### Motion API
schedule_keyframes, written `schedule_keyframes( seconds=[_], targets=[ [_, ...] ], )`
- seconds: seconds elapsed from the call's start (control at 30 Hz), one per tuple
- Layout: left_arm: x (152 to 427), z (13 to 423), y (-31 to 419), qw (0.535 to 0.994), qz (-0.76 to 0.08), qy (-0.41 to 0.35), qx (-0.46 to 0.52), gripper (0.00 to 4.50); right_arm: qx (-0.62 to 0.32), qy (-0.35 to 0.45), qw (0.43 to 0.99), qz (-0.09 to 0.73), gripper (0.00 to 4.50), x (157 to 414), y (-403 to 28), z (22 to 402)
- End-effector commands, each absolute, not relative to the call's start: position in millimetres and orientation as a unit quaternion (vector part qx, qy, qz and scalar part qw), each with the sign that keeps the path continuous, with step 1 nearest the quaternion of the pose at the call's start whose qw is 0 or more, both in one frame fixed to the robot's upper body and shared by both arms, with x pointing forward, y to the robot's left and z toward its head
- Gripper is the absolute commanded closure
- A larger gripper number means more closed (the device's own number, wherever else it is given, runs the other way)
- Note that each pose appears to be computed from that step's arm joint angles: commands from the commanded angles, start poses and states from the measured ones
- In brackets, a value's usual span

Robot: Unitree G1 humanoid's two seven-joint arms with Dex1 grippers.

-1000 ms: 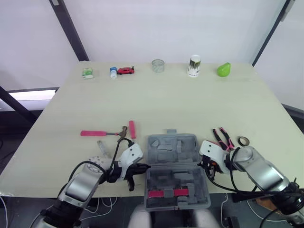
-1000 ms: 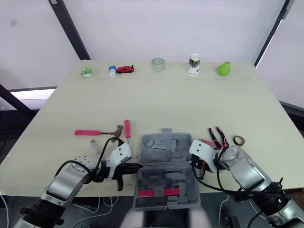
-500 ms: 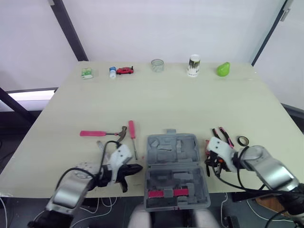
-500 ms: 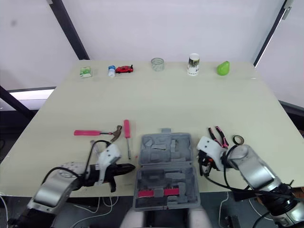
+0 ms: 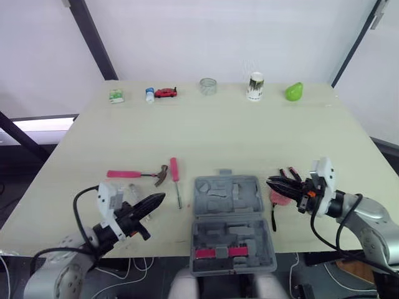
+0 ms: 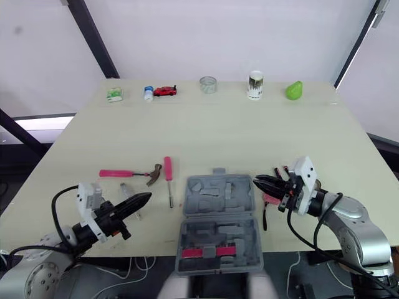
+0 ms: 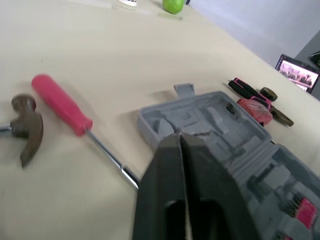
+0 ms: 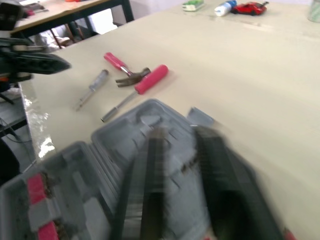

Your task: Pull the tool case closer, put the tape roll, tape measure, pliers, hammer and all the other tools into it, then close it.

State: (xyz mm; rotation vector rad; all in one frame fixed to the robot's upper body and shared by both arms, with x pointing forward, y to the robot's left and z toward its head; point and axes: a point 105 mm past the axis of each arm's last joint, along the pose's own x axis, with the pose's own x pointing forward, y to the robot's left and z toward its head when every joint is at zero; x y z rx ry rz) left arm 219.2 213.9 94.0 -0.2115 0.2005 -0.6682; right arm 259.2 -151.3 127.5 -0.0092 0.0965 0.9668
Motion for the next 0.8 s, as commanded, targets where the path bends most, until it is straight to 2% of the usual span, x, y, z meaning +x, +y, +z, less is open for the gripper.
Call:
schedule_keyframes(
  seconds=[0.03, 0.07, 0.13, 0.17, 0.23, 0.37, 0.5, 0.6, 0.8],
  targets=[
    [203, 95, 232, 0.945, -0.304, 0.079, -0.09, 2.68, -0.031, 0.04, 0.9, 0.433, 1.63, 247, -188, 127],
    [197, 90, 240, 0.948, -0.291, 0.085, -0.092, 2.34, -0.037, 0.047, 0.904, 0.424, 1.26, 242, -199, 124],
    [183, 81, 254, 0.954, -0.269, 0.099, -0.093, 1.25, -0.039, 0.062, 0.912, 0.405, 0.14, 231, -220, 117],
    [178, 77, 260, 0.956, -0.258, 0.104, -0.095, 0.82, -0.037, 0.069, 0.916, 0.394, 0.0, 226, -230, 114],
    [168, 71, 270, 0.959, -0.241, 0.114, -0.097, 0.1, -0.037, 0.09, 0.92, 0.379, 0.0, 215, -248, 105],
    [149, 58, 287, 0.962, -0.216, 0.14, -0.096, 0.1, -0.044, 0.13, 0.933, 0.333, 0.0, 193, -287, 86],
    [150, 58, 285, 0.962, -0.216, 0.139, -0.098, 0.1, -0.034, 0.146, 0.934, 0.325, 0.0, 187, -298, 80],
    [159, 67, 274, 0.961, -0.227, 0.123, -0.095, 0.1, -0.036, 0.148, 0.927, 0.341, 0.0, 191, -290, 82],
    [198, 100, 236, 0.956, -0.277, 0.079, -0.057, 0.1, -0.077, 0.149, 0.916, 0.363, 0.0, 223, -262, 98]
  ],
)
